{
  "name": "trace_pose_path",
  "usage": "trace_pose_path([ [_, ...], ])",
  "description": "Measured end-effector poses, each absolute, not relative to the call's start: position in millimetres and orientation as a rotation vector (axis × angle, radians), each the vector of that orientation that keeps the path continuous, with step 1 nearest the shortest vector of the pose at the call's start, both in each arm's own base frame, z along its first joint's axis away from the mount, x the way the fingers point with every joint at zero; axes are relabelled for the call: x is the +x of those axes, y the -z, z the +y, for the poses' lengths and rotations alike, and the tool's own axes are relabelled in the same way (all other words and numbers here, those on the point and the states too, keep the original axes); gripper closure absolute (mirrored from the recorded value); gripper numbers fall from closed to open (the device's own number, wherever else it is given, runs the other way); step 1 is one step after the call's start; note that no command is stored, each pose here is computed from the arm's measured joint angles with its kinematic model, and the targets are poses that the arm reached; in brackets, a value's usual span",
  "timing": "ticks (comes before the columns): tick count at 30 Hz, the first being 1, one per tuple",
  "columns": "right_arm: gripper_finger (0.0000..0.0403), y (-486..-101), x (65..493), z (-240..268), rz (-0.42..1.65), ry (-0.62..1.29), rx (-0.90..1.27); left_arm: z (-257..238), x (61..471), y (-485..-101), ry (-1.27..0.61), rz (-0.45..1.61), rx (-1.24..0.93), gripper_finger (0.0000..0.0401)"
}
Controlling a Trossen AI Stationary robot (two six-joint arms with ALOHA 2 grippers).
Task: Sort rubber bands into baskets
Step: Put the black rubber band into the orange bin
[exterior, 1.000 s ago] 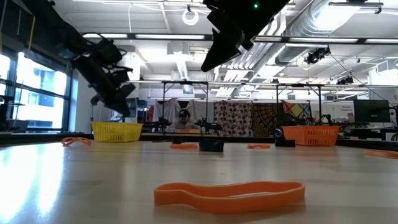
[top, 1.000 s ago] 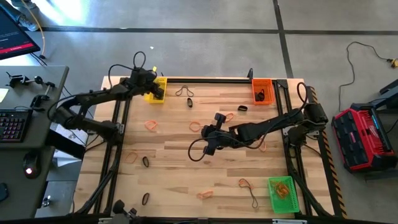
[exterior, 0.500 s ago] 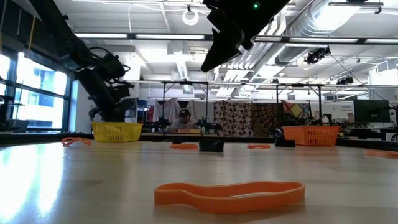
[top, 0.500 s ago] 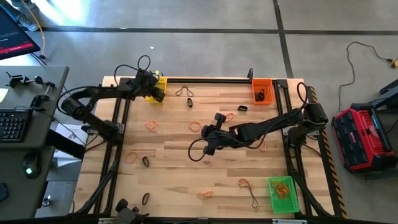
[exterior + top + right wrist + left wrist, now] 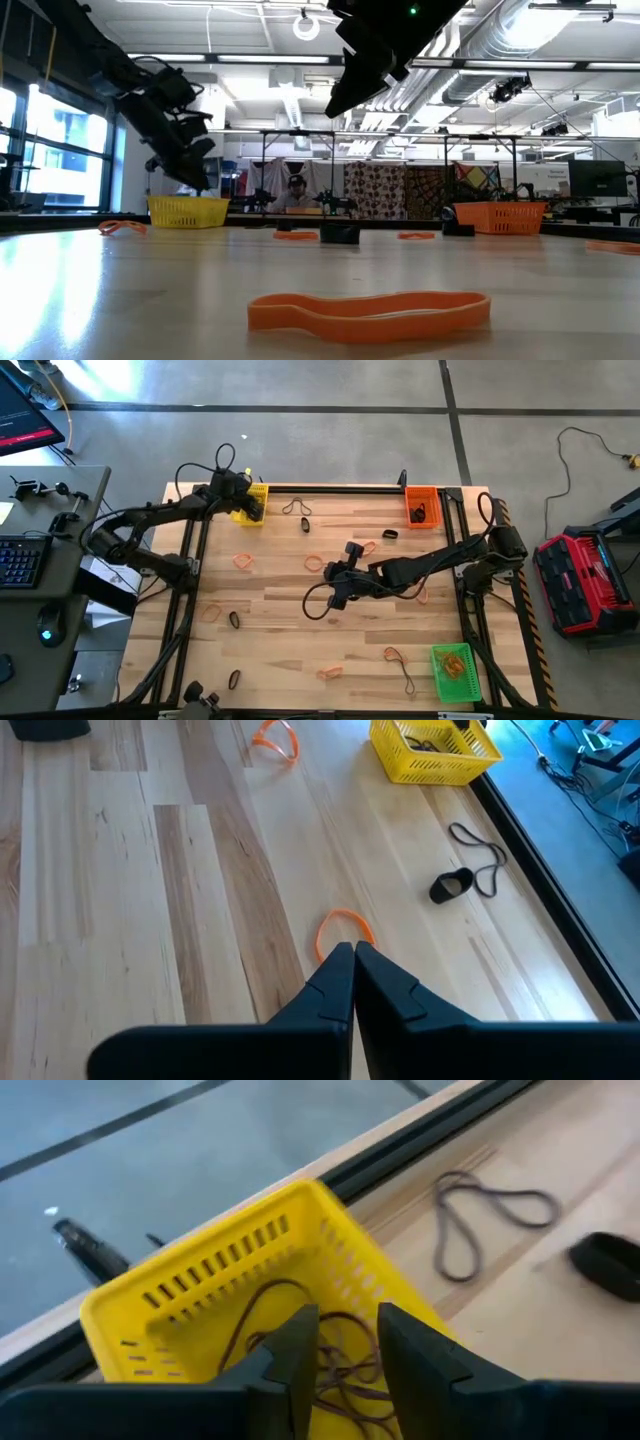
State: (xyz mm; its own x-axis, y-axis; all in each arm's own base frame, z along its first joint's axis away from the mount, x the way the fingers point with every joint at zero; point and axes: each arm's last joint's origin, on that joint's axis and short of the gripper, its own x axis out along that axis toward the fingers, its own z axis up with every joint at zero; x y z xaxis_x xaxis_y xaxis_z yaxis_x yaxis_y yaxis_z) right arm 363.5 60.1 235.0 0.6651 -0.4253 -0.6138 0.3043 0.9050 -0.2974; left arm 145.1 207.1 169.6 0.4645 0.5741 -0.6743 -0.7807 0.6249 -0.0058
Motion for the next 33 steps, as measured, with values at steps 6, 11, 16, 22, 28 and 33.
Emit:
trace_pose_path([
  [6, 0.0403, -235, 363, 60, 0.742, 0.415, -0.177, 188, 150, -192, -0.758, 0.648, -0.25, 0.0313],
  [11, 0.0403, -218, 360, 54, 0.741, 0.393, -0.176, 164, 158, -212, -0.683, 0.563, -0.168, 0.0343],
  [16, 0.0403, -187, 357, 33, 0.657, 0.238, -0.025, 135, 160, -223, -0.6, 0.481, -0.098, 0.0369],
  [22, 0.0403, -172, 350, 26, 0.554, 0.207, -0.015, 98, 162, -231, -0.426, 0.435, -0.036, 0.0391],
  [28, 0.0403, -171, 349, 29, 0.562, 0.2, -0.026, 60, 164, -237, -0.24, 0.444, -0.014, 0.0398],
  [33, 0.0403, -171, 349, 34, 0.562, 0.183, -0.034, 32, 166, -237, -0.117, 0.46, -0.009, 0.0399],
])
